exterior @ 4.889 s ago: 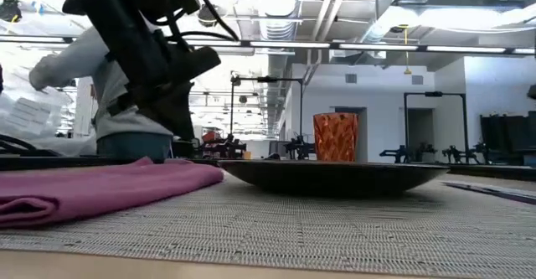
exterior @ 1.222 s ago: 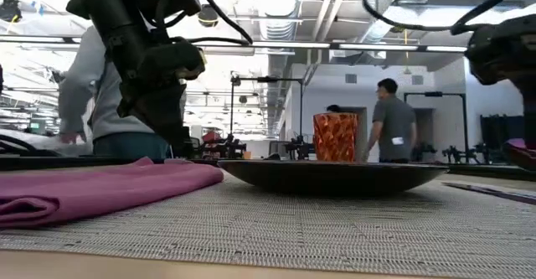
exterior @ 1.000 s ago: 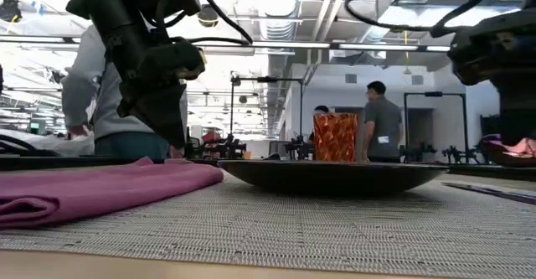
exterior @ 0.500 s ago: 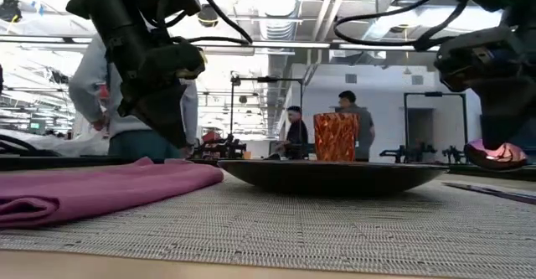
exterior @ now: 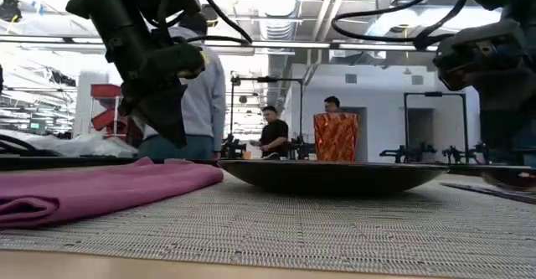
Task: Set table place
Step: Put the blue spoon on the table mat, then put the blue fork on the pink table towel
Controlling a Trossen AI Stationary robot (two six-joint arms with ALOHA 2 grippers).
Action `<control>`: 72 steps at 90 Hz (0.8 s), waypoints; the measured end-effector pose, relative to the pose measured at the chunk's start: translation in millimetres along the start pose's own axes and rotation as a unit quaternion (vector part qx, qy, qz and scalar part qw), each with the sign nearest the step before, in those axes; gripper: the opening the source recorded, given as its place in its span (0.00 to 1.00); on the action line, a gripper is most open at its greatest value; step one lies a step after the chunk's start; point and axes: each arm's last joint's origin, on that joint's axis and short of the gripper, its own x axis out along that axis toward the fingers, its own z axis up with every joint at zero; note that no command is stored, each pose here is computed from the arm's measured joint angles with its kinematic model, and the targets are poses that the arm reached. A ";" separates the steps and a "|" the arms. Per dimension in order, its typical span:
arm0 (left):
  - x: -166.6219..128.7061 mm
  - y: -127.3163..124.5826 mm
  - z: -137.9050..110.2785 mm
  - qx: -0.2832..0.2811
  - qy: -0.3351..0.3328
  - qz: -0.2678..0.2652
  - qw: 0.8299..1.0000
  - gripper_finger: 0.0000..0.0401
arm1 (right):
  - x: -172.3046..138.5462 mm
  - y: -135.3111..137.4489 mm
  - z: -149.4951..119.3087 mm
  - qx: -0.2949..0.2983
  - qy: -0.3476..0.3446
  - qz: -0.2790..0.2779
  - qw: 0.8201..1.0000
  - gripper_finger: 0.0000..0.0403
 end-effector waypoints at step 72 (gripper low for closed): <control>-3.3 -13.0 -4.4 0.003 0.002 -0.051 0.999 0.00 | -24.0 12.3 -143.2 -0.244 0.204 0.070 0.946 0.29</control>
